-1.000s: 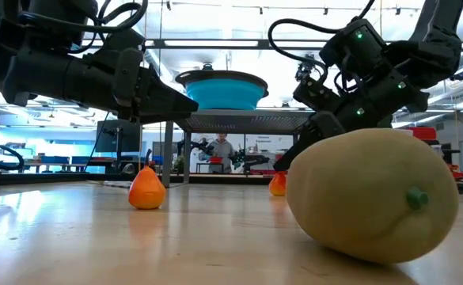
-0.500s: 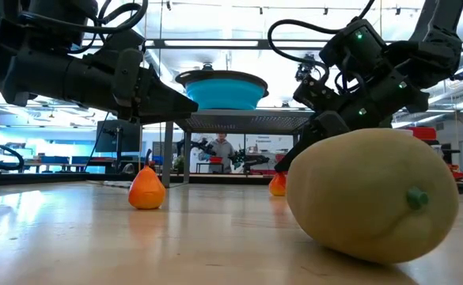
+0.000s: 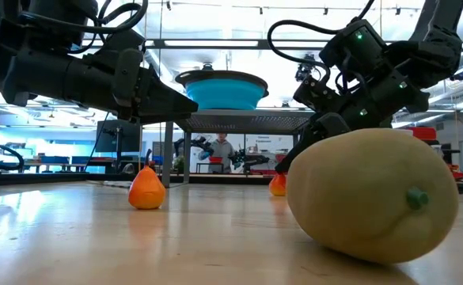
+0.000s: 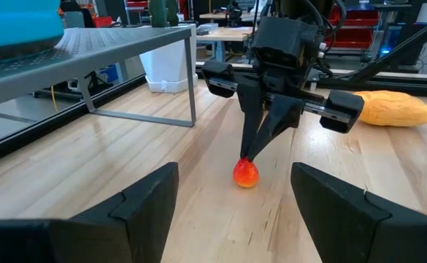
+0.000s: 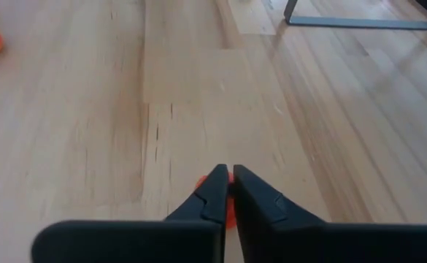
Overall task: Pick & Place Fruit
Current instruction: Put the orange pear into the blue strainer bowl, then put the green kiwi into the blue strainer bowl
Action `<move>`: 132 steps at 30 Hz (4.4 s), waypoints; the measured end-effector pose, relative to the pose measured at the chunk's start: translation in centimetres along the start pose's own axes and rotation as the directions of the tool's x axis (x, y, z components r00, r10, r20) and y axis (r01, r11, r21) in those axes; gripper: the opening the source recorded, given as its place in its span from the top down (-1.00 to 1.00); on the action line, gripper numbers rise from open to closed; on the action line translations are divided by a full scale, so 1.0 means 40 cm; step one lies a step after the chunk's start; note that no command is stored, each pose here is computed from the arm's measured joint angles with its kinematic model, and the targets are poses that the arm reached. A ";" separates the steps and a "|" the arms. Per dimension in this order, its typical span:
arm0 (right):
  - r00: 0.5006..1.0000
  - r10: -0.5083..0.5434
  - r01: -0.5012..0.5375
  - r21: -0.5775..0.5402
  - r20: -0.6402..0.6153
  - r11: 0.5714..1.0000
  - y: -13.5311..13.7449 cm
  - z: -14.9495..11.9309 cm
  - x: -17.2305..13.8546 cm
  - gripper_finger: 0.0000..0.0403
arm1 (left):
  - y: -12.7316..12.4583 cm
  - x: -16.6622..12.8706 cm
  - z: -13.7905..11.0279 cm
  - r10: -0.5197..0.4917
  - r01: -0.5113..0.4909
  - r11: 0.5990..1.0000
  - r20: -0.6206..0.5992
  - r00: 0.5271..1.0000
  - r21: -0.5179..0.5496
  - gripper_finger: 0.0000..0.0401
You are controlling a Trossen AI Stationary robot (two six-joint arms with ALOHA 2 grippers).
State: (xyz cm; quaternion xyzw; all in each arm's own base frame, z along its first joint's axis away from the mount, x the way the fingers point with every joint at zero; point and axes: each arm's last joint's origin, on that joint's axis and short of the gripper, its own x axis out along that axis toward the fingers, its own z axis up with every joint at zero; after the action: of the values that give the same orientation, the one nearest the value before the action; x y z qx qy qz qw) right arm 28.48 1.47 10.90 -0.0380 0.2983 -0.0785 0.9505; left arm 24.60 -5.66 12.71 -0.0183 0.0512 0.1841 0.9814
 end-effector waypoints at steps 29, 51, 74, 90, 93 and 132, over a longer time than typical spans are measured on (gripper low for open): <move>0.861 -0.117 0.171 -0.064 0.495 0.983 -0.109 0.406 -0.132 0.97 | 0.001 0.000 -0.005 0.001 -0.001 1.000 -0.018 1.000 0.002 -0.35; 0.841 -0.275 0.306 0.009 0.465 0.952 -0.351 0.407 -0.125 0.95 | 0.004 0.001 -0.010 0.016 -0.015 1.000 -0.034 0.999 0.012 -0.35; 0.840 -0.242 0.281 -0.007 0.486 0.960 -0.334 0.402 -0.092 0.29 | 0.004 0.001 -0.013 0.017 -0.016 1.000 -0.044 0.999 0.017 -0.35; 0.983 0.002 -0.001 -0.007 0.183 1.000 -0.155 0.367 -0.141 0.27 | 0.004 0.001 -0.015 0.018 -0.018 1.000 -0.052 0.998 -0.003 -0.35; 0.997 0.038 -0.038 0.002 0.065 0.999 -0.132 0.343 -0.159 0.27 | 0.004 0.001 -0.015 0.017 -0.018 1.000 -0.052 0.998 -0.009 -0.35; 0.571 -0.080 0.410 0.199 -0.817 0.890 -0.110 0.010 -0.259 -0.64 | 0.002 0.000 -0.019 -0.018 0.016 0.999 -0.069 0.997 -0.037 -0.35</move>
State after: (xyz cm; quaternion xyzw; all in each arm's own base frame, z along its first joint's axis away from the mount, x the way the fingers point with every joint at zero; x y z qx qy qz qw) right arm 19.77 -1.09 17.55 0.1372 0.6579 -0.2748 0.6877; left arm 24.51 -5.64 11.97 -0.0430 0.0817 0.1760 0.9800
